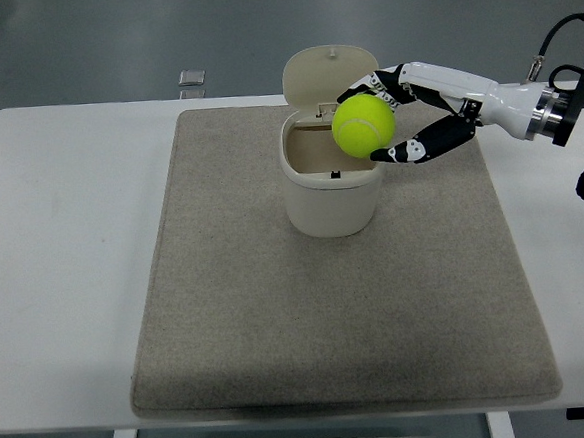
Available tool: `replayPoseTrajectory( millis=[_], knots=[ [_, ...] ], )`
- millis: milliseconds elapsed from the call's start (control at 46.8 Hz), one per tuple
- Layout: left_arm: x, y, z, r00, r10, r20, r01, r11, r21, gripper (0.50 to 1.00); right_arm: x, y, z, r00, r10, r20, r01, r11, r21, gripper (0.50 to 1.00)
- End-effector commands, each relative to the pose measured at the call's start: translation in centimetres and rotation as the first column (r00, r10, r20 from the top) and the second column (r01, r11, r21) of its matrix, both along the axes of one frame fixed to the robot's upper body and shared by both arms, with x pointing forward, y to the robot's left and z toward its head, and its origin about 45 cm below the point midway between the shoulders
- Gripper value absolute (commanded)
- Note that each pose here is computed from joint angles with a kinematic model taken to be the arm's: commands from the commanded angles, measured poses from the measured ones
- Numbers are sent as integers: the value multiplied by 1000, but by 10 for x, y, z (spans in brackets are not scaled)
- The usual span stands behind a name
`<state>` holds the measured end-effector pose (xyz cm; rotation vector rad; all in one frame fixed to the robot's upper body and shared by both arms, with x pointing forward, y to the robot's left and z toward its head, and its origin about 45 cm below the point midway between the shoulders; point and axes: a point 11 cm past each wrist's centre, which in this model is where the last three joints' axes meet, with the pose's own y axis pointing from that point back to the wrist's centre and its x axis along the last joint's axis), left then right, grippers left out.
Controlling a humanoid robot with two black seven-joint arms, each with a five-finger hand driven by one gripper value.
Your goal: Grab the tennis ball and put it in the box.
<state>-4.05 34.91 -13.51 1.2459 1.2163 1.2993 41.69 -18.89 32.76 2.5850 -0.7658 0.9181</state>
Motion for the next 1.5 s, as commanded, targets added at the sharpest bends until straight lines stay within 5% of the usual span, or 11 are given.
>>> replayPoseTrajectory(
  millis=[0, 128, 385, 620, 812, 1175, 1282, 1474],
  knots=[
    [0, 0, 0, 1000, 0, 0, 0, 1000, 0, 992, 0, 3, -2, 1000, -7, -6, 7, 1000, 2, 500],
    [0, 0, 0, 1000, 0, 0, 0, 1000, 0, 992, 1, 11, -4, 1000, -5, -17, 5, 1000, 19, 508],
    [0, 0, 0, 1000, 0, 0, 0, 1000, 0, 992, 4, 16, -12, 999, -26, -30, 26, 1000, 17, 727],
    [0, 0, 0, 1000, 0, 0, 0, 1000, 0, 992, 5, 14, -17, 999, -35, -40, 35, 999, 13, 852],
    [0, 0, 0, 1000, 0, 0, 0, 1000, 0, 992, 6, 13, -20, 998, -40, -47, 40, 999, 8, 895],
    [0, 0, 0, 1000, 0, 0, 0, 1000, 0, 992, 6, 6, -14, 997, -40, -62, 42, 999, 31, 895],
    [0, 0, 0, 1000, 0, 0, 0, 1000, 0, 992, 2, -4, -9, 989, -7, -149, 19, 996, 83, 895],
    [0, 0, 0, 1000, 0, 0, 0, 1000, 0, 992, -6, -36, 1, 948, 62, -313, 1, 981, 196, 895]
  ],
)
